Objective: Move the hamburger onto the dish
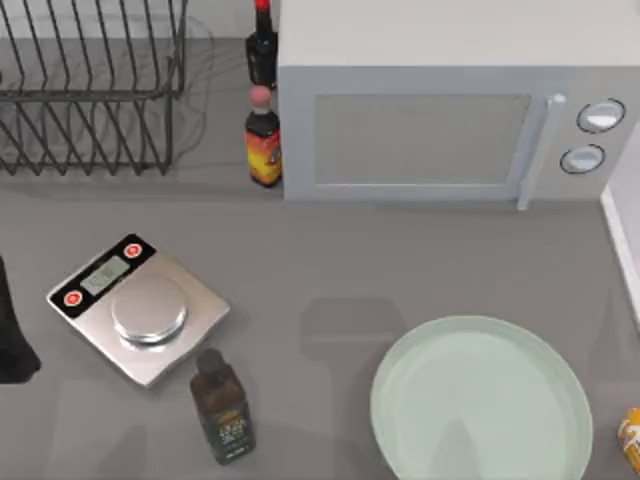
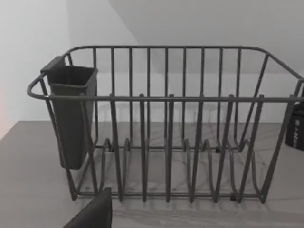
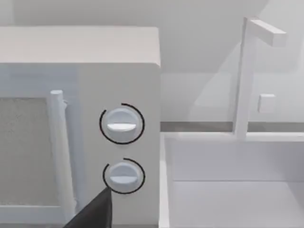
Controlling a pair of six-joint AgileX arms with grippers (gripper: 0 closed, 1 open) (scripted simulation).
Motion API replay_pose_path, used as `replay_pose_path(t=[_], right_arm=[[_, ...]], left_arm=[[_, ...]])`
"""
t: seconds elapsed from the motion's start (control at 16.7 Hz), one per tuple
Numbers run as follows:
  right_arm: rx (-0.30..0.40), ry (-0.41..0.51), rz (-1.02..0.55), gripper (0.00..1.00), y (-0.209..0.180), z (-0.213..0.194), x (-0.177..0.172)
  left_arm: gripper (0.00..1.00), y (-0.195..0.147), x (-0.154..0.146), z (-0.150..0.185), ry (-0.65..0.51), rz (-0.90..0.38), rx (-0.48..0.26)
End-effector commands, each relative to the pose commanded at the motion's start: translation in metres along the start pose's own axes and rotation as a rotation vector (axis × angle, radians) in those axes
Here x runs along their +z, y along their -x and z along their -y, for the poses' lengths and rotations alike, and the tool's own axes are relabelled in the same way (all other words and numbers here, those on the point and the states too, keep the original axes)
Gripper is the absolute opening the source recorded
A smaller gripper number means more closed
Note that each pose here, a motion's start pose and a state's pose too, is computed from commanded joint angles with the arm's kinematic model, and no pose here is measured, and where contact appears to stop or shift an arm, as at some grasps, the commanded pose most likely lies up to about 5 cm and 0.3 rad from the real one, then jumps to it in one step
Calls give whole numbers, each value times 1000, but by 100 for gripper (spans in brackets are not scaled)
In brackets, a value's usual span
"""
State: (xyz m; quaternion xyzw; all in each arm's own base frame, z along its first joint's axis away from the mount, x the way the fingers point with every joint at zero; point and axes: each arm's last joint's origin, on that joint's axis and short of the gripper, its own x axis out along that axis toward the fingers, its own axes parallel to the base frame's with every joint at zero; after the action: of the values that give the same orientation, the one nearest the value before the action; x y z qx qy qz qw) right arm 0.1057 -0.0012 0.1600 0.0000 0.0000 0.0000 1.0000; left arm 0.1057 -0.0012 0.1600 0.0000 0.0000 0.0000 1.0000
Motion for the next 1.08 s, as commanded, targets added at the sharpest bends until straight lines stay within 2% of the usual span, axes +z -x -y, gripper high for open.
replay_pose_path(t=[0.24,0.42,0.72,0.9,1.08], right_arm=[[11,-4,-40,100,-1,-1,3],[39,-16,-190,100,-4,-4,12],[81,-18,-676,100,-27,-15,20],[94,4,-1006,100,-46,-24,18],[96,35,-1268,100,-63,-34,17]], left_arm=[[100,0,0,0,0,0,0],[100,0,0,0,0,0,0],[100,0,0,0,0,0,0],[100,0,0,0,0,0,0],[100,0,0,0,0,0,0]])
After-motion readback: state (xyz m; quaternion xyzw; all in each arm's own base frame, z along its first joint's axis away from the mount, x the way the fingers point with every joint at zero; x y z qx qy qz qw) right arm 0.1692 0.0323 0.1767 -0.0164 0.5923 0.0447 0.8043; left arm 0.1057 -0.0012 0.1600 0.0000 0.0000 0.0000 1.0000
